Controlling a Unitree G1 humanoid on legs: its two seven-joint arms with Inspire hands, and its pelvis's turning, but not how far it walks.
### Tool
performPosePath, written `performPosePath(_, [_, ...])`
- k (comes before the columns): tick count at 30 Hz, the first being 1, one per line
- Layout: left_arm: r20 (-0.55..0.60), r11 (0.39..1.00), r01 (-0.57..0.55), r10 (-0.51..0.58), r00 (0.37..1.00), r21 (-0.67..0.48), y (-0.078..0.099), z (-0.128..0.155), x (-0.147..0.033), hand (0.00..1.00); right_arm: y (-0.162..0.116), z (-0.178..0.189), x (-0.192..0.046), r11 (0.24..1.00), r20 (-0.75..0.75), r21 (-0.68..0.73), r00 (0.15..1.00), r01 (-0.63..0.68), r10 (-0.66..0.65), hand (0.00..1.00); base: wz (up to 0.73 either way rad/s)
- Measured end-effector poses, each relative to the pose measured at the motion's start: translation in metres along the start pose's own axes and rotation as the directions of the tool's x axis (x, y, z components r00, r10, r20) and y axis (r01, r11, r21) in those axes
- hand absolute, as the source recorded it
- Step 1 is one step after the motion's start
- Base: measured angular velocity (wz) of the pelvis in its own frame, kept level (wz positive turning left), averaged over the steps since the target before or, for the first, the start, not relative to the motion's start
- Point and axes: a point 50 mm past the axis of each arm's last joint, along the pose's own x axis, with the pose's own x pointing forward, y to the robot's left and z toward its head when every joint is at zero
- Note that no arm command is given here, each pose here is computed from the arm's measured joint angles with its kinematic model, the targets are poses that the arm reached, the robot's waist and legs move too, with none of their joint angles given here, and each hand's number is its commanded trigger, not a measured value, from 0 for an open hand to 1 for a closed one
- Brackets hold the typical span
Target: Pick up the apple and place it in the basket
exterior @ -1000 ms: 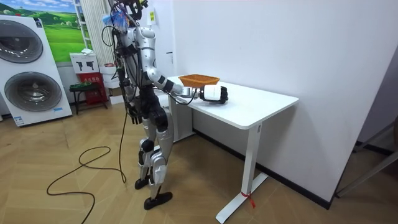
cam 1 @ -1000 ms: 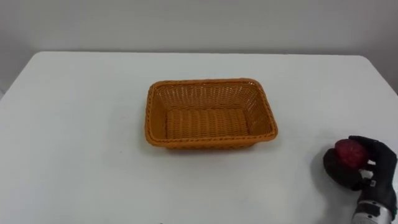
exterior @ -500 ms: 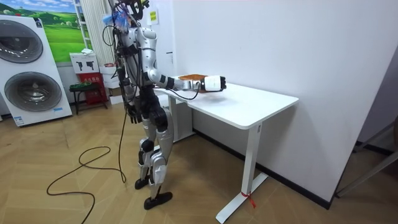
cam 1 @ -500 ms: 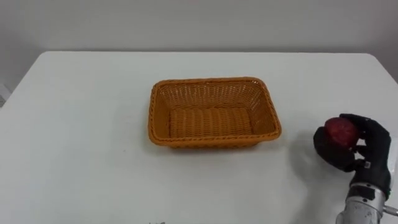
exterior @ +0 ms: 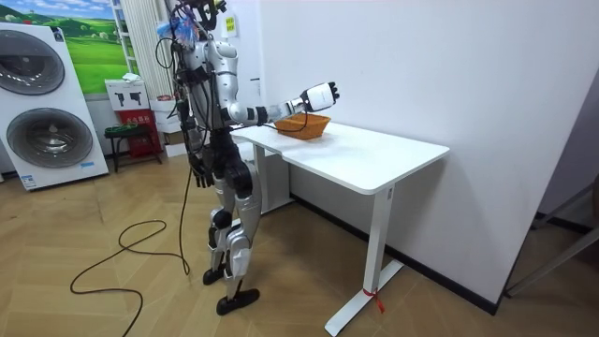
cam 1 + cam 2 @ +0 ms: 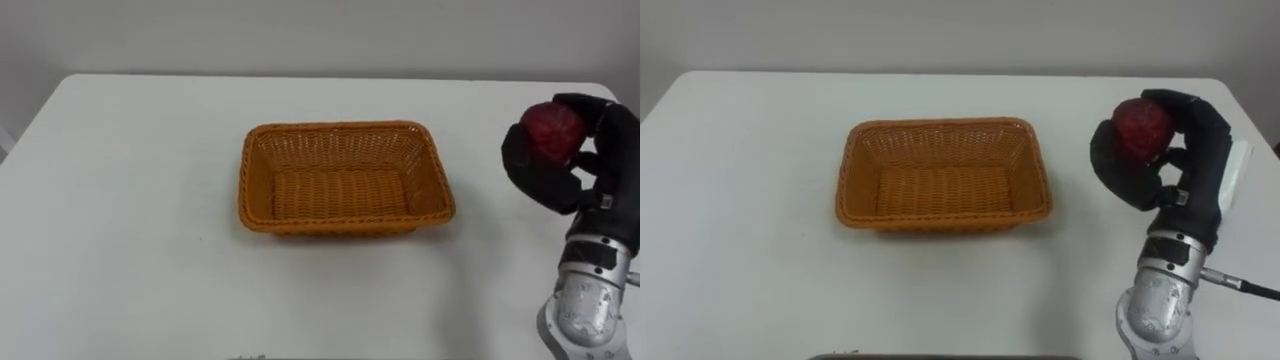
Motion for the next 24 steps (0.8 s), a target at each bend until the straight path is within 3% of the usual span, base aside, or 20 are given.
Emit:
performPosePath(5, [0.004, 0.999, 0.019, -0.019, 1.000, 0.028, -0.003, 0.002, 0.000, 0.00, 0.005, 0.004, -0.001, 0.997, 0.041, -0.046, 0.997, -0.065, 0.067, 1.00, 0.00])
performPosePath(14, [0.001, 0.999, 0.024, -0.024, 1.000, 0.034, -0.004, 0.006, 0.002, 0.00, 0.033, 0.016, -0.014, 0.965, 0.061, 0.000, 0.964, -0.260, 0.260, 1.00, 0.00])
performPosePath(18, [0.008, 0.998, 0.030, -0.030, 1.000, 0.052, -0.005, 0.009, 0.002, 0.00, 0.038, 0.017, -0.017, 0.952, 0.063, 0.005, 0.950, -0.307, 0.306, 0.42, 0.00])
performPosePath(19, [0.008, 0.998, 0.033, -0.033, 0.999, 0.058, -0.006, 0.009, 0.002, 0.00, 0.040, 0.017, -0.018, 0.947, 0.063, 0.007, 0.945, -0.322, 0.321, 0.11, 0.00])
performPosePath(20, [0.007, 0.998, 0.033, -0.034, 0.999, 0.059, -0.006, 0.009, 0.002, 0.00, 0.043, 0.018, -0.019, 0.941, 0.063, 0.009, 0.939, -0.339, 0.338, 0.00, 0.00])
performPosePath(24, [0.011, 0.998, 0.033, -0.034, 0.999, 0.061, -0.006, 0.010, 0.002, 0.00, 0.046, 0.018, -0.021, 0.929, 0.063, 0.010, 0.927, -0.370, 0.369, 0.00, 0.00])
